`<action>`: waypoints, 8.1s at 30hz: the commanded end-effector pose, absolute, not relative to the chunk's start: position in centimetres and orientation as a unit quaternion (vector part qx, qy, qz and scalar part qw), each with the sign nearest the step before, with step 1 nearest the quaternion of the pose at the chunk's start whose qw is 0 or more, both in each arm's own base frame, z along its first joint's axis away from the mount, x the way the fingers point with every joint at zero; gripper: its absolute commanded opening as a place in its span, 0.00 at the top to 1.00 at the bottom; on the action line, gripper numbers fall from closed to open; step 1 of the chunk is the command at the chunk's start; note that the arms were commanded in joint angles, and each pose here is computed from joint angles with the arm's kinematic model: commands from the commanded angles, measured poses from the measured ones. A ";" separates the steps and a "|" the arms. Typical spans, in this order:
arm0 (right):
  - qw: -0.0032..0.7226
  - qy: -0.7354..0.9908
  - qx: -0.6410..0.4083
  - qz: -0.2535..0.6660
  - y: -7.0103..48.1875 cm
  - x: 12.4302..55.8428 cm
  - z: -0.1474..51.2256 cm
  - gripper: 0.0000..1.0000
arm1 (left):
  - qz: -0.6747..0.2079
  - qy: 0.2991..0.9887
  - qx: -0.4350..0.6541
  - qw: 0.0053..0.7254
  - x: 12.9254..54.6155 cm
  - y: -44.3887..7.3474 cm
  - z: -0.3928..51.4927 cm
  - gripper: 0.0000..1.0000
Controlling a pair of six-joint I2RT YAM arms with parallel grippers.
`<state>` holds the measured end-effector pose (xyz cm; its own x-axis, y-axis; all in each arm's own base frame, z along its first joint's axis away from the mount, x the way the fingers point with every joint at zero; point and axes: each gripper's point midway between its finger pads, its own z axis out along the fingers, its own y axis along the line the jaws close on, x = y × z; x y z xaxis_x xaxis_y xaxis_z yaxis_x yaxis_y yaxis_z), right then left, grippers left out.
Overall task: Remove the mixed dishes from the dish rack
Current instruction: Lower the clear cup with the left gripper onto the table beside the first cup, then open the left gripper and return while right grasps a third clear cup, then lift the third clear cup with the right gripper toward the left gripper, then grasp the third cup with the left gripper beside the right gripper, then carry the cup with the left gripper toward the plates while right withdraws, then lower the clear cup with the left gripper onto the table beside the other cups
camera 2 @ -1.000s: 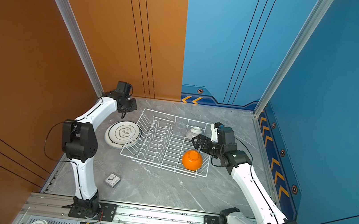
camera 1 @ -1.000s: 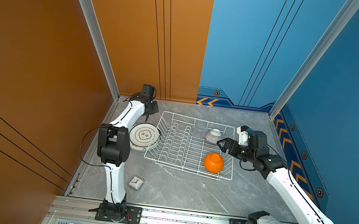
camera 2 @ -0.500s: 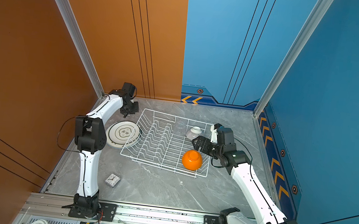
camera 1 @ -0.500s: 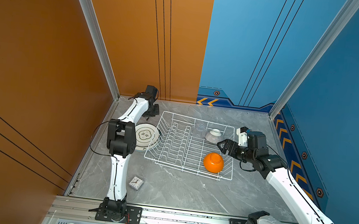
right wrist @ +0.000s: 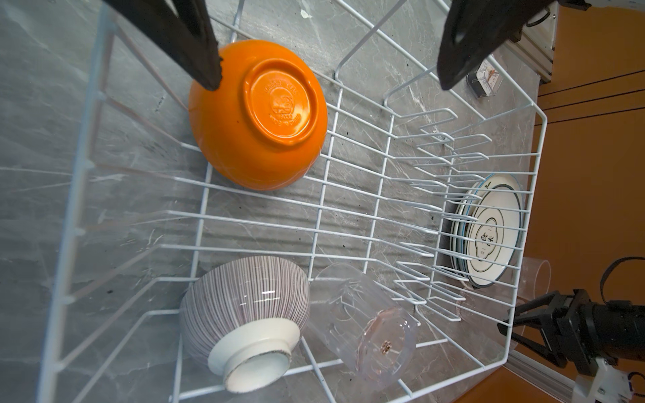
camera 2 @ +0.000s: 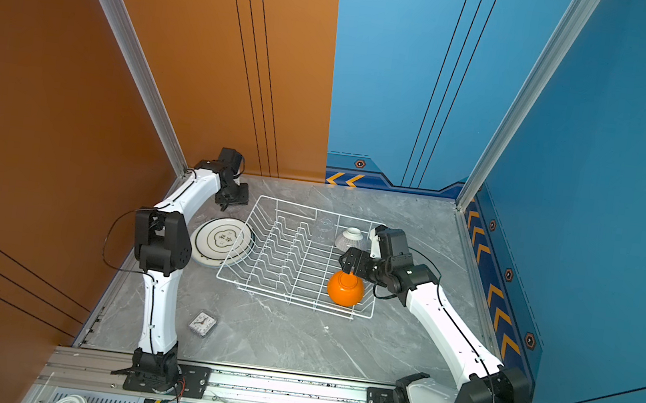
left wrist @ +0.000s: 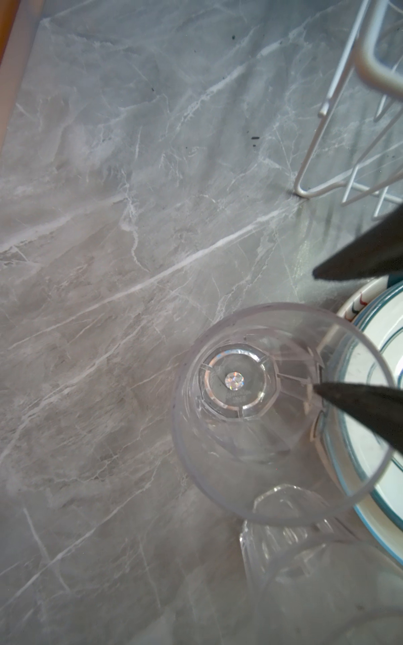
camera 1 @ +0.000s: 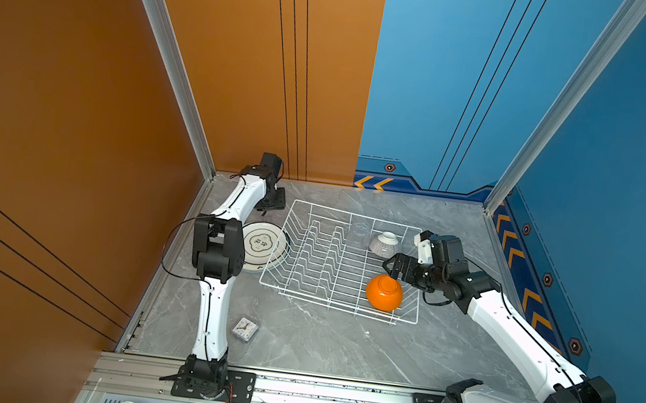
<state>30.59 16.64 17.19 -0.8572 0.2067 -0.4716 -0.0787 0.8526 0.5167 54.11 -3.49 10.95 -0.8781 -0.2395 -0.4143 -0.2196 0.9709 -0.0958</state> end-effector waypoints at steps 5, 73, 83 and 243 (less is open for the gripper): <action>0.274 0.926 0.016 0.259 17.8 32.4 18.1 0.03 | -0.050 0.955 -0.105 0.271 53.2 -4.4 18.0 0.05; 0.276 0.954 -0.100 0.054 26.3 46.4 12.2 0.39 | -0.203 0.880 -0.108 0.415 33.8 -11.0 22.8 0.02; 0.296 0.948 -0.092 0.070 25.6 45.0 15.3 0.42 | -0.214 0.880 -0.107 0.410 33.6 -11.8 22.5 0.02; 0.317 0.870 0.105 0.364 16.1 32.5 20.9 0.30 | -0.138 0.936 -0.044 0.322 47.7 -16.0 17.8 1.00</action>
<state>33.28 16.31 21.18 -0.7659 0.4337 -0.4747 -0.0372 0.7072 0.7061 48.33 -12.19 17.52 -0.7543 -0.2310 -0.6145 -0.0946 0.9645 -0.2466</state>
